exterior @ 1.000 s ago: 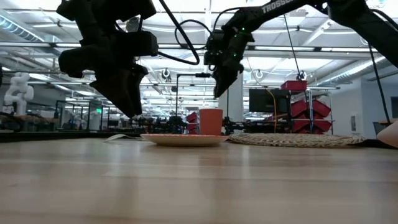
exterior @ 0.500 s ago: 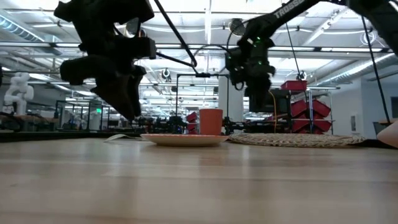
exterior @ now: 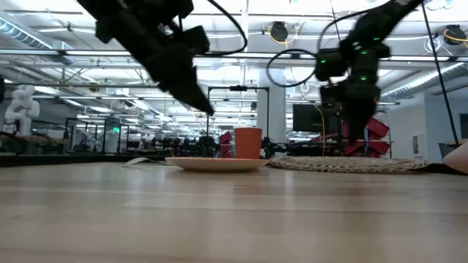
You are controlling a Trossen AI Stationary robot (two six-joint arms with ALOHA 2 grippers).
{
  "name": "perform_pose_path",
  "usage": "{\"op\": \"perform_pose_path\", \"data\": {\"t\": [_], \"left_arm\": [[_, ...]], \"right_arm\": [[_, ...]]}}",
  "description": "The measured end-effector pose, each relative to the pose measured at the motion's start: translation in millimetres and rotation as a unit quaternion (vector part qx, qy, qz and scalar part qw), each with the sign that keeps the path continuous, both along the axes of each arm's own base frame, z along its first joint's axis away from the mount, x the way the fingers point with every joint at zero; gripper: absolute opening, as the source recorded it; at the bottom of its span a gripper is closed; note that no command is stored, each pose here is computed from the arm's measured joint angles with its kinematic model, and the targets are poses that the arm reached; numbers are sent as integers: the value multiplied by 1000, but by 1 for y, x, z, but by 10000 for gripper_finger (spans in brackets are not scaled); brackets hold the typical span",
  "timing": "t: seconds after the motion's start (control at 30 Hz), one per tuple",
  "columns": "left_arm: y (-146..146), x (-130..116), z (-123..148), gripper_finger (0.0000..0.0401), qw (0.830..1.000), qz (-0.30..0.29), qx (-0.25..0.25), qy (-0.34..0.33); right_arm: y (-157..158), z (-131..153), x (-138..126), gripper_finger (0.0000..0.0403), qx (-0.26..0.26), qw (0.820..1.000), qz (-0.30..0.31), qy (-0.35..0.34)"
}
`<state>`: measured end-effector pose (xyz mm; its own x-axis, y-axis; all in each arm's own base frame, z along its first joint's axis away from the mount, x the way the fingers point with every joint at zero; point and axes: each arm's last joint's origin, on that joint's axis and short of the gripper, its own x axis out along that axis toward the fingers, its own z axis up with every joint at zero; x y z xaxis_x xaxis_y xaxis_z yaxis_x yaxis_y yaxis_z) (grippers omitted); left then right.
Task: Set table place
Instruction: Move the mat to the center of the table
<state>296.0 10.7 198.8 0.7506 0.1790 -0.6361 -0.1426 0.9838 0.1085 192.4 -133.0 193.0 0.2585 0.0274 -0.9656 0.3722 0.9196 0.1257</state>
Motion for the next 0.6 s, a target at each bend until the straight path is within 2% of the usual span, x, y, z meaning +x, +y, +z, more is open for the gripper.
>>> {"op": "perform_pose_path", "data": {"t": [0.13, 0.23, 0.3, 0.4, 0.47, 0.6], "left_arm": [[23, 5, 9, 140, 997, 33, -34, -66], [41, 7, 15, 140, 991, 48, -63, -108], [52, 6, 18, 140, 987, 57, -80, -127], [64, 5, 20, 140, 984, 62, -91, -141], [69, 3, 20, 140, 984, 66, -88, -142], [73, 0, 16, 140, 992, 50, -40, -111]], "right_arm": [[17, -5, -23, 130, -12, 997, -68, -40], [20, 15, -24, 130, -71, 987, -127, -70], [23, 24, -29, 130, -80, 980, -159, -90], [29, 35, -37, 130, -88, 977, -162, -109], [34, 41, -40, 130, -88, 977, -143, -129], [49, 47, -37, 130, -84, 981, -87, -151]]}}
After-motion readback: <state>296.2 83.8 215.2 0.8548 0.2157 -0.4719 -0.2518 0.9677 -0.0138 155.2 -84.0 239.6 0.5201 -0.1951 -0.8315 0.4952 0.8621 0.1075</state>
